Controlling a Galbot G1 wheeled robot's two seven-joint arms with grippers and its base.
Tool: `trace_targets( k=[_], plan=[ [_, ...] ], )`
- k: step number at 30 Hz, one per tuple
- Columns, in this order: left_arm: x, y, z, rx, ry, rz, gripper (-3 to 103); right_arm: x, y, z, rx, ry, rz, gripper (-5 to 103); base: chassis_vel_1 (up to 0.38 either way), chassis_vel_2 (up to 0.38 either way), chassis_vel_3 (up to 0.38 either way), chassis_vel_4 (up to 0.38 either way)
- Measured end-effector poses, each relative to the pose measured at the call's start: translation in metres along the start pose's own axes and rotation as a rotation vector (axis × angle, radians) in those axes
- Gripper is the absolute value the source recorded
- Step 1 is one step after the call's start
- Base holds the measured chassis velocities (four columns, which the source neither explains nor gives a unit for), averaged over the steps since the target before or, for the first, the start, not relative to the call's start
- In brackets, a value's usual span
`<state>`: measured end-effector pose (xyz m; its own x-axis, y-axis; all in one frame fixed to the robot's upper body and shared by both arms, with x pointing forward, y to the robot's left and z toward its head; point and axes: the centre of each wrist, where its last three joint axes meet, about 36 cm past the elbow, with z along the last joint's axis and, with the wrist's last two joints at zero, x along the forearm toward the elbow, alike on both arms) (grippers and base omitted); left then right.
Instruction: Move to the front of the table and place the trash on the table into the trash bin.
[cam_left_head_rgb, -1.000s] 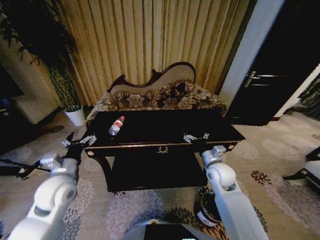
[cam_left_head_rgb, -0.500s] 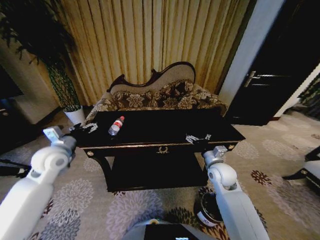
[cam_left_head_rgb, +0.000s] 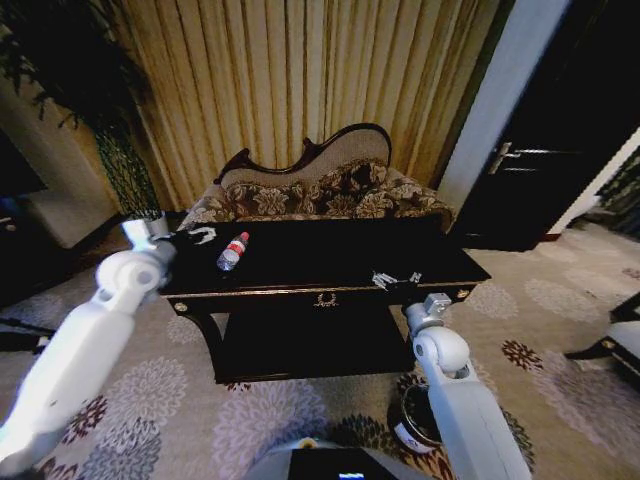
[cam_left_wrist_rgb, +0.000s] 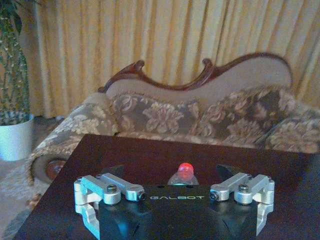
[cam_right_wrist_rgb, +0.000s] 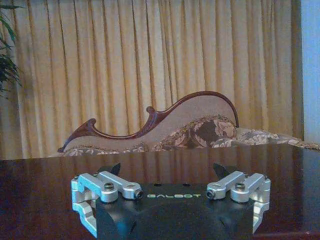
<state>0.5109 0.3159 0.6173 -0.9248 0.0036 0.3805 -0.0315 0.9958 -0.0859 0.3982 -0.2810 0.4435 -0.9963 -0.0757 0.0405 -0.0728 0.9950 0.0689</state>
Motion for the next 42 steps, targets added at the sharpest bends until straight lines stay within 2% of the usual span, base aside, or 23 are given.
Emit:
trace_targets(
  k=[4,8,10,15,20,26,33,38,42],
  plan=[
    [-0.010,-0.012,-0.003,-0.027,0.021,-0.026,100,-0.001,-0.003,0.004,-0.002,0.001,0.010,100,0.000,0.000,0.000,0.000],
    [-0.017,-0.013,0.001,-0.029,0.038,-0.029,100,-0.002,-0.004,0.008,-0.007,0.003,0.015,100,0.000,0.000,0.000,0.000],
    [-0.019,-0.013,0.012,-0.034,0.058,-0.033,100,-0.002,-0.003,0.010,-0.011,0.006,0.017,100,0.000,0.000,0.000,0.000],
    [-0.026,-0.004,0.025,-0.039,0.079,-0.043,100,-0.003,-0.002,0.013,-0.016,0.010,0.018,100,0.000,0.000,0.000,0.000],
    [-0.046,0.010,0.023,-0.018,0.089,-0.050,100,-0.004,0.000,0.015,-0.016,0.011,0.018,100,0.000,0.000,0.000,0.000],
    [-0.058,0.014,0.025,-0.011,0.100,-0.043,100,-0.005,0.001,0.019,-0.015,0.015,0.022,100,0.000,0.000,0.000,0.000],
    [-0.066,-0.004,0.041,-0.006,0.126,-0.002,100,-0.006,0.000,0.027,-0.015,0.022,0.032,100,0.000,0.000,0.000,0.000],
    [-0.070,-0.016,0.048,-0.029,0.123,-0.005,100,-0.007,0.000,0.029,-0.014,0.022,0.036,100,0.000,0.000,0.000,0.000],
    [-0.073,-0.023,0.052,-0.024,0.129,0.007,100,-0.007,-0.001,0.029,-0.015,0.022,0.037,100,0.000,0.000,0.000,0.000]
  ],
)
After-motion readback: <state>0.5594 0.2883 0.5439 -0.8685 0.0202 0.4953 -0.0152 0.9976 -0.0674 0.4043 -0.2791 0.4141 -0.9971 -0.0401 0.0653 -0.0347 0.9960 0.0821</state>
